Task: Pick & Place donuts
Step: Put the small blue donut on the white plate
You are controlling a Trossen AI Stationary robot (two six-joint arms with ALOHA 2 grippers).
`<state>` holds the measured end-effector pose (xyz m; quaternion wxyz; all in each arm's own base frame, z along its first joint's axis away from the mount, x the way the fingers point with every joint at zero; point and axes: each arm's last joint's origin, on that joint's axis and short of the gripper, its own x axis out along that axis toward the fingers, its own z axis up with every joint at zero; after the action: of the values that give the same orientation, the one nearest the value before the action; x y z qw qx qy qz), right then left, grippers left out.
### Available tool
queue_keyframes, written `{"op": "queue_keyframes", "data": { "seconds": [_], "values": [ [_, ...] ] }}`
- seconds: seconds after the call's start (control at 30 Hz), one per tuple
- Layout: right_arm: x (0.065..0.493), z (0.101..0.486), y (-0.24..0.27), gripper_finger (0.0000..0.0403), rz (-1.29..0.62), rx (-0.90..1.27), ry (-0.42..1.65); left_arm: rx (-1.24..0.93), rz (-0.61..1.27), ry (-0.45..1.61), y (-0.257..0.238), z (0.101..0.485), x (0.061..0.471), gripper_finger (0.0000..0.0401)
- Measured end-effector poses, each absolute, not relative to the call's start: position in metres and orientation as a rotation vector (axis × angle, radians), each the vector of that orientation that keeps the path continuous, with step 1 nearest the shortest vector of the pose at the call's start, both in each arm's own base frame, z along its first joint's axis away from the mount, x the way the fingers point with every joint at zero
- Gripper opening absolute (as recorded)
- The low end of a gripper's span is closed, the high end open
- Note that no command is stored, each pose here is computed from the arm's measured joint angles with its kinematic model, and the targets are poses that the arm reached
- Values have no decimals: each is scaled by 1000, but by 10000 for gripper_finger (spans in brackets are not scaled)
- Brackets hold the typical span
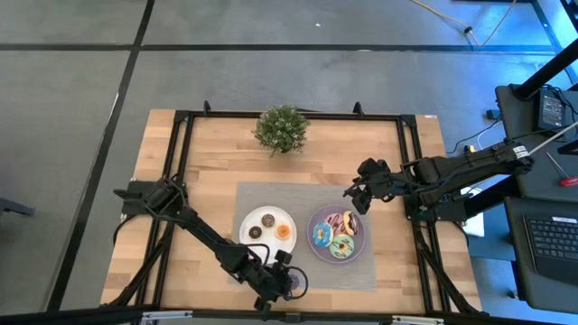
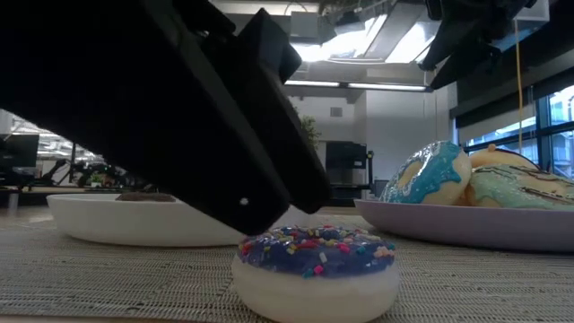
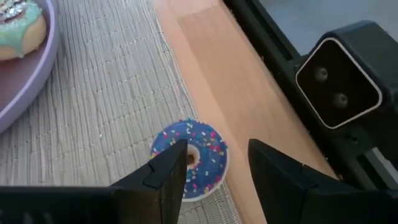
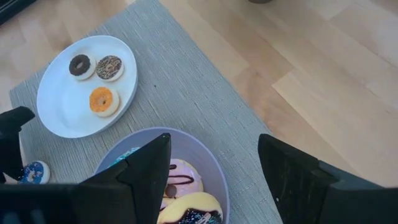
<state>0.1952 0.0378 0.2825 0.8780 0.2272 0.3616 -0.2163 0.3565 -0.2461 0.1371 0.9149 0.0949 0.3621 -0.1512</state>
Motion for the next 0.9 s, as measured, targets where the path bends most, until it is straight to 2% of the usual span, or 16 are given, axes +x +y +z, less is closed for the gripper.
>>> {"op": "queue_keyframes", "data": {
  "seconds": [0.67, 0.9],
  "values": [
    [195, 282, 38, 243, -445, 447, 764, 221, -343, 771, -244, 117, 362, 166],
    [194, 281, 37, 243, -450, 441, 778, 109, -325, 755, -247, 119, 364, 160]
  ]
}}
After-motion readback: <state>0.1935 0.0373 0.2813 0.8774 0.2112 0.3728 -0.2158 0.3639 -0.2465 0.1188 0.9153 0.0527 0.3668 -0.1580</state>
